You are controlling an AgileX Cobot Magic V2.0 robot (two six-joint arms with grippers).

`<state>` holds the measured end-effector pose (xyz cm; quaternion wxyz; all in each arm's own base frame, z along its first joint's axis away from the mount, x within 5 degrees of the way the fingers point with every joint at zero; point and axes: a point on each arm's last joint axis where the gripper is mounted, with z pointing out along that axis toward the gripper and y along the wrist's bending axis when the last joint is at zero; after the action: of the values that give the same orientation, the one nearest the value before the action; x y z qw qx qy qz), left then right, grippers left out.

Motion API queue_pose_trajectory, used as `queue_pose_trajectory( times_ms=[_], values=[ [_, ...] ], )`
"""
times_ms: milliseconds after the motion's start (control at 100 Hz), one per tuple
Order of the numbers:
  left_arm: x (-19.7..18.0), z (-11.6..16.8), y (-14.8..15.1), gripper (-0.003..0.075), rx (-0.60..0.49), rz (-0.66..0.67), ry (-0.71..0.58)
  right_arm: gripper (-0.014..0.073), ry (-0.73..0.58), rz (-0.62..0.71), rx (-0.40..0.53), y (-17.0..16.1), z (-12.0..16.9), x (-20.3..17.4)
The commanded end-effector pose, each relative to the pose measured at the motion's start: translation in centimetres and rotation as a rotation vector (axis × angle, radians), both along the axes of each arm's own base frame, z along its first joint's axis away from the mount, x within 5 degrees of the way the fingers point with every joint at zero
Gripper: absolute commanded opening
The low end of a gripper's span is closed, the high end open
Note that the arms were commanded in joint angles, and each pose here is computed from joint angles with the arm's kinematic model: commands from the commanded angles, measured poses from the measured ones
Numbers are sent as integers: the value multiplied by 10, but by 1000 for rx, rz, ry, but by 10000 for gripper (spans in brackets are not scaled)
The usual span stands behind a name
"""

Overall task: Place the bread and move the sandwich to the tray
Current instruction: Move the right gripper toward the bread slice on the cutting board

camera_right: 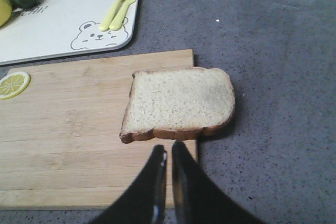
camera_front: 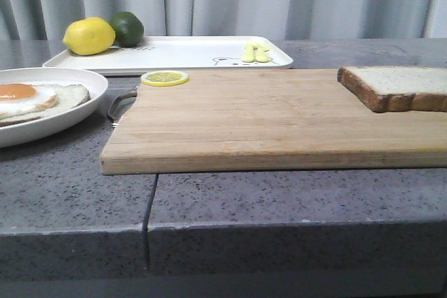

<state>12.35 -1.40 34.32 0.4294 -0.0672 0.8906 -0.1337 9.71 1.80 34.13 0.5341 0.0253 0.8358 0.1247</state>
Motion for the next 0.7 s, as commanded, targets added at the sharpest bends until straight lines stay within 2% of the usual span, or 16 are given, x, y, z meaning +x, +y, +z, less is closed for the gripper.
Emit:
queue_pose_trajectory(
  times_ms=[0,50,100,160,230,690],
  values=[
    [2,17,0,402,-26,15,-104,209,-89,-12,17,-1,16,3],
    [2,17,0,484,-26,15,-104,308,-91,-12,17,-1,16,3],
    [2,17,0,530,-26,15,-104,407,-94,-12,17,-1,17,3],
    [2,17,0,547,-26,15,-104,513,-105,-14,19,-1,18,3],
    [2,17,0,546,-26,15,-104,580,-115,-16,20,-1,19,3],
    [2,18,0,546,-26,17,-111,582,-120,-16,21,-1,19,4]
  ],
)
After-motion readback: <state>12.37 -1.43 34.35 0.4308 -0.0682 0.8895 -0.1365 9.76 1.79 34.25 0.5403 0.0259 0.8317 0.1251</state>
